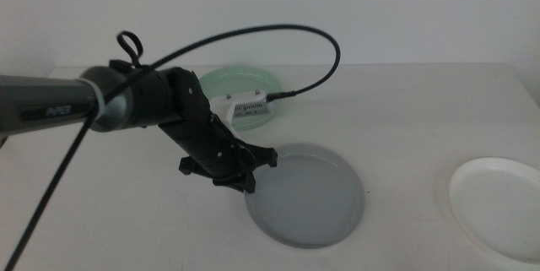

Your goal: Stack the three bowls on top of each other.

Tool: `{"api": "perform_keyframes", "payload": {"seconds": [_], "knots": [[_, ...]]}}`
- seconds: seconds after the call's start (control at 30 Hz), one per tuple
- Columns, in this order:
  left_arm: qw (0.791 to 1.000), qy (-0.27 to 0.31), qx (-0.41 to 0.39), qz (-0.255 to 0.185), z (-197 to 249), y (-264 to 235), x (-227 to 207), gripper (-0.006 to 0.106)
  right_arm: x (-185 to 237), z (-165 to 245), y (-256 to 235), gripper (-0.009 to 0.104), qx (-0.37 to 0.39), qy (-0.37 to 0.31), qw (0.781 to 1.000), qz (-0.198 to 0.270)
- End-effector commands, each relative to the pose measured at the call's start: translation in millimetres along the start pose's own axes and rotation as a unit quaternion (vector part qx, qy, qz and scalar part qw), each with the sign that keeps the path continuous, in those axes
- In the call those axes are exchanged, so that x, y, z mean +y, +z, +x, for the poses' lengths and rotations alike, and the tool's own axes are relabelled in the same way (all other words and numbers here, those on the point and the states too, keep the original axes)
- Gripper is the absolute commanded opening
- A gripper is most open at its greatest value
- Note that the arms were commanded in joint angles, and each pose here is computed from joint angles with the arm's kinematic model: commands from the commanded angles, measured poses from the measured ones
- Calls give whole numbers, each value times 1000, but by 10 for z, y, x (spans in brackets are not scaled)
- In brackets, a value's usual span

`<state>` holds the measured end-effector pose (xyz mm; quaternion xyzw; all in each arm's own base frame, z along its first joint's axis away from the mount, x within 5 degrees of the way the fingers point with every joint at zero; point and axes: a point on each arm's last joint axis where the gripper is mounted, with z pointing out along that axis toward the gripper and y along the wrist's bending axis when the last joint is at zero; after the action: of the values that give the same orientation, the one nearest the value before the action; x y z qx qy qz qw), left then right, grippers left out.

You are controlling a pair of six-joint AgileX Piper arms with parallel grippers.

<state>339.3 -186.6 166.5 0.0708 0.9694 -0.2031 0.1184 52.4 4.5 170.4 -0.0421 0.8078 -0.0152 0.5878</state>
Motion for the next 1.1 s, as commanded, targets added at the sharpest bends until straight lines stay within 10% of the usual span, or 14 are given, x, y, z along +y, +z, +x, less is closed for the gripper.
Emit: {"api": "perform_keyframes", "payload": {"seconds": [0.0, 0.2, 0.43, 0.77, 1.07], "knots": [[999, -10, -38, 19, -90, -143, -103, 0, -25, -86, -26, 56, -50, -5, 999, 16], [999, -11, -29, 17, -77, -113, -85, 17, -25, -86, -26, 56, -50, -5, 999, 16], [998, 19, -55, 18, -83, -616, -118, 105, -25, -86, -26, 56, -50, -5, 999, 16], [946, 74, -264, -173, -479, -1420, -11, 105, -25, -86, -26, 56, -50, -5, 999, 16], [931, 33, -313, -186, -1243, -1275, 323, 105, -25, -86, -26, 56, -50, -5, 999, 16]]}}
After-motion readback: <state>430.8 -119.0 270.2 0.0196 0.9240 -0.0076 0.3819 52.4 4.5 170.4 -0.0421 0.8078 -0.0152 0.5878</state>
